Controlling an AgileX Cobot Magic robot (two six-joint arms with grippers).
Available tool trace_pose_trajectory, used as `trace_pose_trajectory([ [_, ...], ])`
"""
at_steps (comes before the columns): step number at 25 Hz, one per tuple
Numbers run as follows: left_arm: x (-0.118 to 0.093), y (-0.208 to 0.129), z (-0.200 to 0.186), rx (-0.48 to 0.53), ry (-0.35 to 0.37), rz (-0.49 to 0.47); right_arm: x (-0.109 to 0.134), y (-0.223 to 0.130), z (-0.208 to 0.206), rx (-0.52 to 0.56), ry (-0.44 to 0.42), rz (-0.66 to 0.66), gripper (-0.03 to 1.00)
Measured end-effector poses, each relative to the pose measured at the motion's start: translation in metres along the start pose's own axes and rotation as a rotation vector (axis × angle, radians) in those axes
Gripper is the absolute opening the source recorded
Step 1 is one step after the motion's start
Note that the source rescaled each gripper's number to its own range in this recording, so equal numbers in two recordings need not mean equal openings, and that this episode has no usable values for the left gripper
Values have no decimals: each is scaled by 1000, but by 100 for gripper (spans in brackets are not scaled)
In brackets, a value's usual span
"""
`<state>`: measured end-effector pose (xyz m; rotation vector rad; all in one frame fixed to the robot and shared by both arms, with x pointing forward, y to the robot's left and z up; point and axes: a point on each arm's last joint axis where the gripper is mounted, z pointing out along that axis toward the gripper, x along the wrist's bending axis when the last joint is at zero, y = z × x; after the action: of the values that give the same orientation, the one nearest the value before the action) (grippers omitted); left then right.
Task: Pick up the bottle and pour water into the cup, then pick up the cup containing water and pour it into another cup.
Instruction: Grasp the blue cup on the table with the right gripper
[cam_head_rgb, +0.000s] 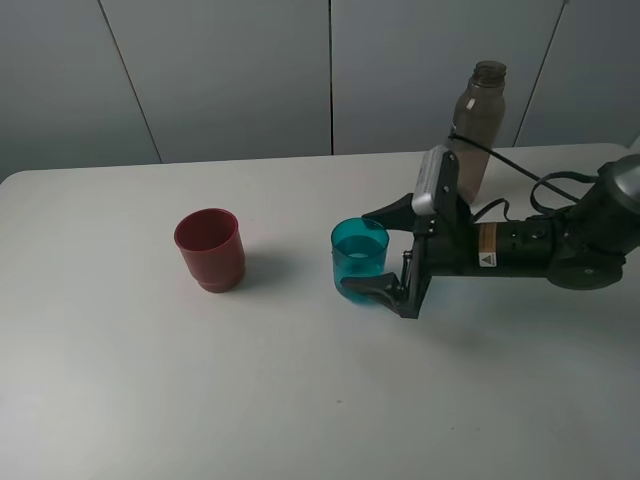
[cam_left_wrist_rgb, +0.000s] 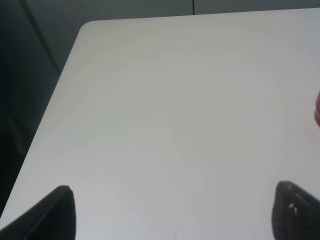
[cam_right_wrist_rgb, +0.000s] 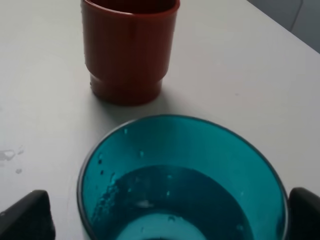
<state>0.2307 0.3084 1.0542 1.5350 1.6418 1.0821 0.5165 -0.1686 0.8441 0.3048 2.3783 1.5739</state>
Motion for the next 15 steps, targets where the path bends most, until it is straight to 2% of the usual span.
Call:
trace_pose_trajectory([
  [6,0,0,0,0,0,0,1,2,2,-7,-6,77,99],
  [15,0,0,0,0,0,0,6,5,11,3,-17,100,99],
])
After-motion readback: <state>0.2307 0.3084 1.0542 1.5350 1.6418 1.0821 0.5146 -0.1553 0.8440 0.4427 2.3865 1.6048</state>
